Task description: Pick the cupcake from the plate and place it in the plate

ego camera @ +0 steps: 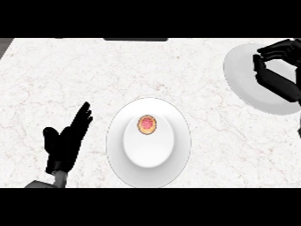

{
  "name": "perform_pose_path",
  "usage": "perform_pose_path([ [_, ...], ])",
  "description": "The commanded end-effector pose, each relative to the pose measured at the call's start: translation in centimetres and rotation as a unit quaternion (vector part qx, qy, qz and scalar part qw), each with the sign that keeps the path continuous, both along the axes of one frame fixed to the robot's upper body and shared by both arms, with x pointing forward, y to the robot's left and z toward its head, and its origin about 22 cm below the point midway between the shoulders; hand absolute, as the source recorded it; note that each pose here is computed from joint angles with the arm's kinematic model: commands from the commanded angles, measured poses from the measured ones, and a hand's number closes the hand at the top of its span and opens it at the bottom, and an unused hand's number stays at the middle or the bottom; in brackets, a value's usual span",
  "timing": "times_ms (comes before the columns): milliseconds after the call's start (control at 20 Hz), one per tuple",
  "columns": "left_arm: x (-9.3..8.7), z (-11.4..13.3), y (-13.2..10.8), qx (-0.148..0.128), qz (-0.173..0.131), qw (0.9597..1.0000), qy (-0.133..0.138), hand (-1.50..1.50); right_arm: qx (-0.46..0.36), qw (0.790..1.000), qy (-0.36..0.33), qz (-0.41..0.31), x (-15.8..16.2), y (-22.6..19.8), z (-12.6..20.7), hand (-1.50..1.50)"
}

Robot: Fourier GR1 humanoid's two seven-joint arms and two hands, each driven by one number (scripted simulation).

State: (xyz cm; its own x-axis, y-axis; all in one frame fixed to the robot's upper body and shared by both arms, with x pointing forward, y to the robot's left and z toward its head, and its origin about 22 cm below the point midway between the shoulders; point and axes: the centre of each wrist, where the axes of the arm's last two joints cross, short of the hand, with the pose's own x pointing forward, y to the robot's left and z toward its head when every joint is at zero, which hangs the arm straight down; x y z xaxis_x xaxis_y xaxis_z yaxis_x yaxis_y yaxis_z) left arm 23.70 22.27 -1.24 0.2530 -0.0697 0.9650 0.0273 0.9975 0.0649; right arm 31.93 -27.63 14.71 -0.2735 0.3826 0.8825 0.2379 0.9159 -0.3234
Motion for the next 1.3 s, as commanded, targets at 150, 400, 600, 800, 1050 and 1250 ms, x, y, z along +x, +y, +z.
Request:
perform_pose_path([
  [150, -0.8, -2.1, 2.1, -0.032, 0.015, 0.9974, 0.062, 0.00, 0.033, 0.992, -0.064, -0.100, -3.4, 7.7, -8.5, -1.50],
  [400, -0.2, -1.6, 2.4, -0.024, 0.011, 0.9977, 0.063, 0.00, -0.009, 0.997, -0.043, -0.068, -5.5, 10.1, -6.2, -1.50],
  [600, 0.0, -2.3, 1.7, -0.024, 0.023, 0.9974, 0.063, 0.00, -0.122, 0.990, 0.068, -0.017, -5.2, 8.5, -6.1, -1.50],
  [800, -0.4, -2.4, 1.2, -0.021, 0.016, 0.9976, 0.064, 0.00, -0.211, 0.965, 0.157, 0.029, -4.6, 9.6, -3.8, -1.50],
  [1050, -0.9, -3.0, 2.2, -0.028, 0.017, 0.9970, 0.071, 0.00, -0.262, 0.942, 0.206, 0.043, -5.9, 12.8, -0.5, -1.50],
  [1250, -0.4, -2.2, 0.3, -0.030, 0.009, 0.9977, 0.060, 0.00, -0.271, 0.929, 0.247, 0.041, -5.8, 17.1, -0.7, -1.50],
])
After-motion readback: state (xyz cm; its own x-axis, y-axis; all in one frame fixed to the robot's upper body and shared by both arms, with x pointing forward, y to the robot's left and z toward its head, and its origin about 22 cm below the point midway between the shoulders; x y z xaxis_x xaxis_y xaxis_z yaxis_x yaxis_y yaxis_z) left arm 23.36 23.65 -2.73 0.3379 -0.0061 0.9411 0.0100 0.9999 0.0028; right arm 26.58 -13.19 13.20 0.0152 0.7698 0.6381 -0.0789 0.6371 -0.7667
